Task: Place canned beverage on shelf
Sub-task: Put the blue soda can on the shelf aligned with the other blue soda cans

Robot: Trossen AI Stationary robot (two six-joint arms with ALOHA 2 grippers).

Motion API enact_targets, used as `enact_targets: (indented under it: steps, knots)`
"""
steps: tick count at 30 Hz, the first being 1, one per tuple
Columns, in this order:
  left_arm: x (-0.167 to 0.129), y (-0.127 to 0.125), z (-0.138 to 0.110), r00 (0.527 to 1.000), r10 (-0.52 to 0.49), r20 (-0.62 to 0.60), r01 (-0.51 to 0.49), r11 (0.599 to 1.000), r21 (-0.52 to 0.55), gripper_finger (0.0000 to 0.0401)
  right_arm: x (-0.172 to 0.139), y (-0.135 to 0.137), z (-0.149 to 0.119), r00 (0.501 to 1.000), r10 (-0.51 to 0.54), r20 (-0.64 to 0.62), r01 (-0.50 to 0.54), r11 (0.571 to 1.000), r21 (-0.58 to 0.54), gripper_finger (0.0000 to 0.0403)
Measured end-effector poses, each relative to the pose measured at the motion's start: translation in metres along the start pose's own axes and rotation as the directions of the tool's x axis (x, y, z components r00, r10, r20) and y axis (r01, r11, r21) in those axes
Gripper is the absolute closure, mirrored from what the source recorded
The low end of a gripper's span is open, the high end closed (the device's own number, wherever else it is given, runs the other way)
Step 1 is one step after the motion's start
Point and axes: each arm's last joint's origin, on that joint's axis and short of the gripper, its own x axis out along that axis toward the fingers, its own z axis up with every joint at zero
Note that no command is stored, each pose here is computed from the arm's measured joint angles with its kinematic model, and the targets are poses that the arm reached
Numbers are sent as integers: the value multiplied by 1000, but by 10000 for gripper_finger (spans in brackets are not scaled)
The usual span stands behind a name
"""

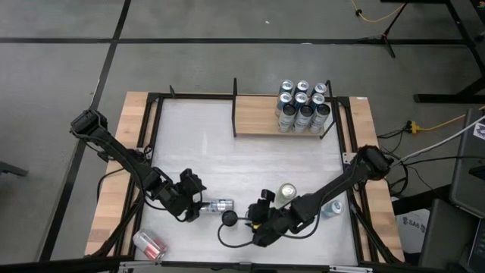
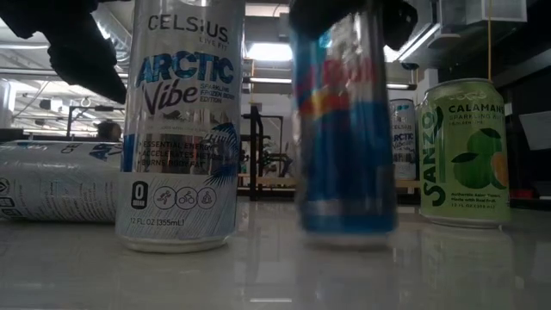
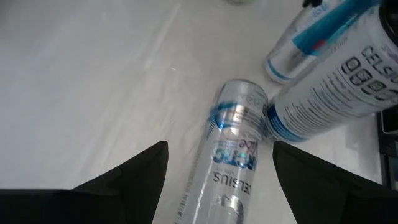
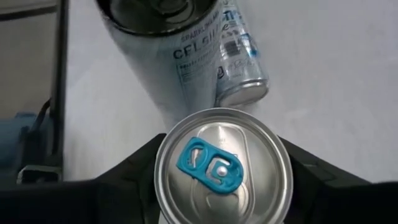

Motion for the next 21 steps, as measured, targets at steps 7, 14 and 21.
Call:
enact_targets:
  steps: [7, 14, 21]
  knots:
    - [0, 1, 2, 998, 35, 49, -36, 999, 12, 119, -41, -34, 31, 1000, -2, 18, 4, 996, -91, 174]
    - [0, 2, 3, 992, 74, 100, -76, 997, 18, 119, -91, -93, 76, 992, 73, 106, -52, 982, -183, 175]
    - [0, 2, 6, 982, 105, 154, -107, 994, 5, 119, -129, -162, 105, 975, 85, 206, -20, 954, -300, 171]
